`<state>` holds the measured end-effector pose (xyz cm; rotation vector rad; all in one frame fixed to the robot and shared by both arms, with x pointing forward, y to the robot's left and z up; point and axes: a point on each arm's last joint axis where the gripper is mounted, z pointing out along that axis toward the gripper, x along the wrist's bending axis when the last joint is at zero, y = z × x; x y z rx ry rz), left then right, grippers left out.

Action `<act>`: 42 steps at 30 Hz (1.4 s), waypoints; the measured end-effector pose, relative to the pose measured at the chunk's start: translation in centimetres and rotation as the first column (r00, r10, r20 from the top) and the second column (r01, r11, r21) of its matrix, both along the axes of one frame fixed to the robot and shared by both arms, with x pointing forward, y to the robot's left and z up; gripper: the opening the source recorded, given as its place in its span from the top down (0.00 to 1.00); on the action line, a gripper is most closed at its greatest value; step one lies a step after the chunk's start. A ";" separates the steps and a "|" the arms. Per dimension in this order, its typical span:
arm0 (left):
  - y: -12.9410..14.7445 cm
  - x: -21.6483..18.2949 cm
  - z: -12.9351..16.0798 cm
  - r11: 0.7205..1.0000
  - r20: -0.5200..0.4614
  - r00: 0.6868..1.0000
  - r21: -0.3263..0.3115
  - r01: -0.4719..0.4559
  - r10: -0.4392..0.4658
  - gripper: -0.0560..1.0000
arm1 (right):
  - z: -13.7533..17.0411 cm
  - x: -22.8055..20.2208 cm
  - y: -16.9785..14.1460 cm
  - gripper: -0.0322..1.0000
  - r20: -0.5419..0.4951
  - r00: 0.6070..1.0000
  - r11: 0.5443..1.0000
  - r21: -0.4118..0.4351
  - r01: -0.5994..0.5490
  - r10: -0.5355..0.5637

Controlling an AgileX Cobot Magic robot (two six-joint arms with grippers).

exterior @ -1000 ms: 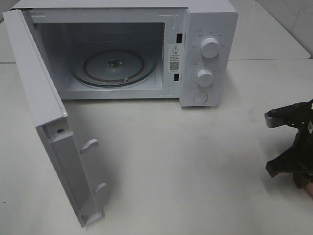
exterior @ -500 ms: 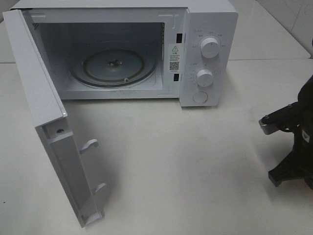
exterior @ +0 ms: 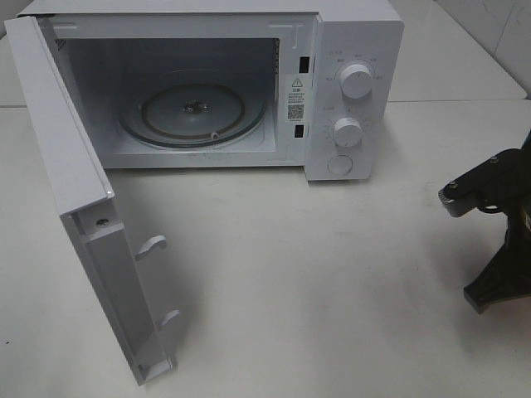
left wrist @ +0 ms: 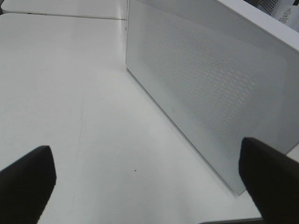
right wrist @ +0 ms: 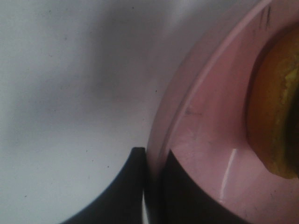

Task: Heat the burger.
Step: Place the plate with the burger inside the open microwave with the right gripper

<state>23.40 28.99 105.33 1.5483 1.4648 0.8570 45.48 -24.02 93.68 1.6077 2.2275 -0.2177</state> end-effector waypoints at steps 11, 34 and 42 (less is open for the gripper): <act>0.0 0.0 0.0 1.000 0.000 1.000 0.000 0.000 0.000 0.01 | 1.4 -3.4 0.8 0.91 -0.002 1.000 1.000 -0.013 -0.020 0.020; 0.0 0.0 0.0 1.000 0.000 1.000 0.000 0.000 0.000 0.01 | 2.1 -8.8 7.0 0.91 -0.036 0.933 0.934 -0.020 -0.358 0.357; 0.0 0.0 0.0 1.000 0.000 1.000 0.000 0.000 0.000 0.01 | 2.2 -10.1 8.1 0.91 -0.046 0.894 0.894 -0.031 -0.447 0.446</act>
